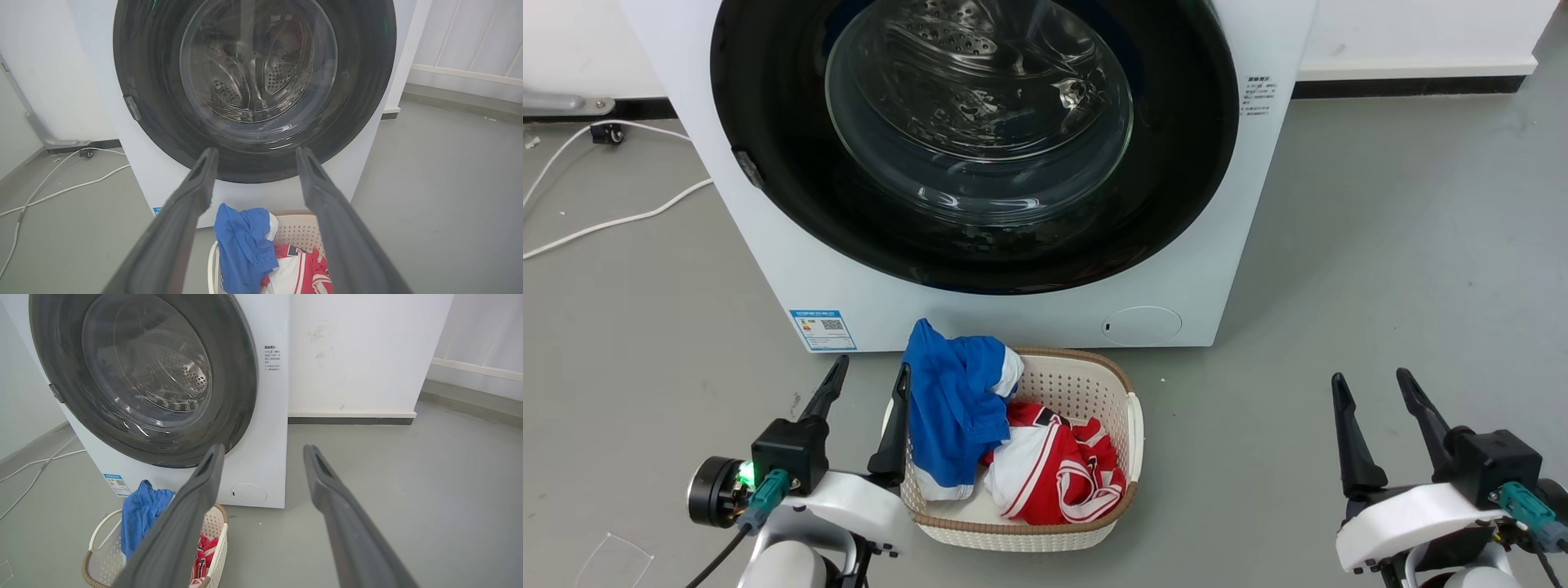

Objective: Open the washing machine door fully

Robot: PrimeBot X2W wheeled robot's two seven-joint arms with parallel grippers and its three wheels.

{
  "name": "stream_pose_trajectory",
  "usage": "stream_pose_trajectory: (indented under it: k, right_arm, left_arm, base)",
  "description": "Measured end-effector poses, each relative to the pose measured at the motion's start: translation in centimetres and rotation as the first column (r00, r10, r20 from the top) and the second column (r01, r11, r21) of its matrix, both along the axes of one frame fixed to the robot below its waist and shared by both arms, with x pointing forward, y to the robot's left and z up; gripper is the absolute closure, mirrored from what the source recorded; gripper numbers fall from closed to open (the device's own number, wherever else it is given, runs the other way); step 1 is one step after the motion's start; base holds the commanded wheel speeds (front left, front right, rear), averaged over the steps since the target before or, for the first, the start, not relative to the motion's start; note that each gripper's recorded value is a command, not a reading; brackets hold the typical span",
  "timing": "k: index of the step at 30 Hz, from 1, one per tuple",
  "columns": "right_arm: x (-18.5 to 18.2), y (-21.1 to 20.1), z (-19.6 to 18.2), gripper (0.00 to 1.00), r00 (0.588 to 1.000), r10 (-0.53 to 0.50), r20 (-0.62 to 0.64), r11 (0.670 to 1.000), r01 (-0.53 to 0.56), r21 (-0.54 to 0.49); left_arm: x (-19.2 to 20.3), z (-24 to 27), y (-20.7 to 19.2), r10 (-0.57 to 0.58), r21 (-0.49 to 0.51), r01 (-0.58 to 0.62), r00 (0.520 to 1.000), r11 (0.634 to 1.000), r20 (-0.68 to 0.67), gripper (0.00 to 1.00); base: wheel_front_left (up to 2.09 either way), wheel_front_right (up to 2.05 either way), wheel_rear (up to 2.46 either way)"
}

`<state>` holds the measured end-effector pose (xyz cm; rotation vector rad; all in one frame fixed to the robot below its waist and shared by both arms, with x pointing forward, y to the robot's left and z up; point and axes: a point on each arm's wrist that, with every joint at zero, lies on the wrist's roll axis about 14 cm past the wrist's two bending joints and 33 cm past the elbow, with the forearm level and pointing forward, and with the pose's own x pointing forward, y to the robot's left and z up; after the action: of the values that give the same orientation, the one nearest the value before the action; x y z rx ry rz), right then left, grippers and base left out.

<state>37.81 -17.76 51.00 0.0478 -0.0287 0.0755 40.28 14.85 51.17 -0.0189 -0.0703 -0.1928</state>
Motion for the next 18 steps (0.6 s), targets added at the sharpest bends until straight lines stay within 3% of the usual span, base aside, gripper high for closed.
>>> stream_pose_trajectory:
  k: [18]
  right_arm:
    - [-0.09, -0.06, -0.6, 0.0, 1.0, -0.002, -0.008, 1.0, 0.002, -0.001]
  left_arm:
    - [0.04, -0.28, -0.06, 0.002, -0.023, -0.002, 1.0, 1.0, -0.005, 0.0]
  base:
    - [0.0, 0.0, 0.0]
